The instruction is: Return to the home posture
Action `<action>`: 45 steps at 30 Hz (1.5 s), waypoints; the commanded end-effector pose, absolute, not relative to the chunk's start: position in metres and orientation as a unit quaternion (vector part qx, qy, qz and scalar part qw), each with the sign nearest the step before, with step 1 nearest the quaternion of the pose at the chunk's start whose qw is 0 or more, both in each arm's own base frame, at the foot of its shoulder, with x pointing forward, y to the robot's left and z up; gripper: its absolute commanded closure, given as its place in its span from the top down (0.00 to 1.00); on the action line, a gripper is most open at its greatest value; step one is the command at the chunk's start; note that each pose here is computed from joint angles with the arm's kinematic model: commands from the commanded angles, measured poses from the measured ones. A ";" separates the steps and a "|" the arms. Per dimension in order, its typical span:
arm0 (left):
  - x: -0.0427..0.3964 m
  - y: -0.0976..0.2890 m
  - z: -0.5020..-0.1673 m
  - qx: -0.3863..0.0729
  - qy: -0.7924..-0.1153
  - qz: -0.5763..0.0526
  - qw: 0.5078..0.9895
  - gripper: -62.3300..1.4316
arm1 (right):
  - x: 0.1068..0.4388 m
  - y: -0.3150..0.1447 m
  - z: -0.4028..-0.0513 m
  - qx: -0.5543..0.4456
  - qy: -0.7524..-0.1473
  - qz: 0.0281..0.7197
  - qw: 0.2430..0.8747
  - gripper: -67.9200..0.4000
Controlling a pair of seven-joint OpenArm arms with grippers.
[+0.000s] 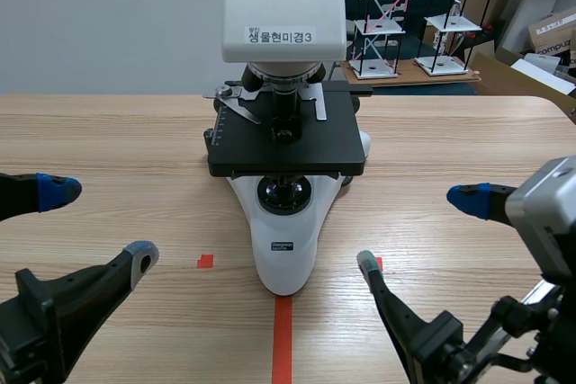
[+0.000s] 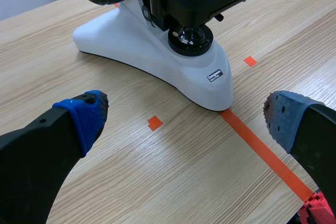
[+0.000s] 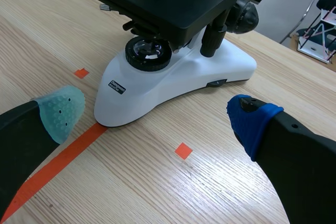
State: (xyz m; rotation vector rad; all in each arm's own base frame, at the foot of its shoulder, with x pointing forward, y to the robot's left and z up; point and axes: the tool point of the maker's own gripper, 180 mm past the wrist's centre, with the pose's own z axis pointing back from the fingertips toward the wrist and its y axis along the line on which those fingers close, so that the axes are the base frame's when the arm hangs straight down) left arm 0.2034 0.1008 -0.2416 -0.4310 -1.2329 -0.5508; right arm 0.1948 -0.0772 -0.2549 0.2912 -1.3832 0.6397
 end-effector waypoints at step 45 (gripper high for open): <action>0.204 0.097 -0.233 -0.204 -0.577 -0.250 0.750 1.00 | 0.200 -0.081 -0.248 0.131 -0.637 0.280 0.706 0.88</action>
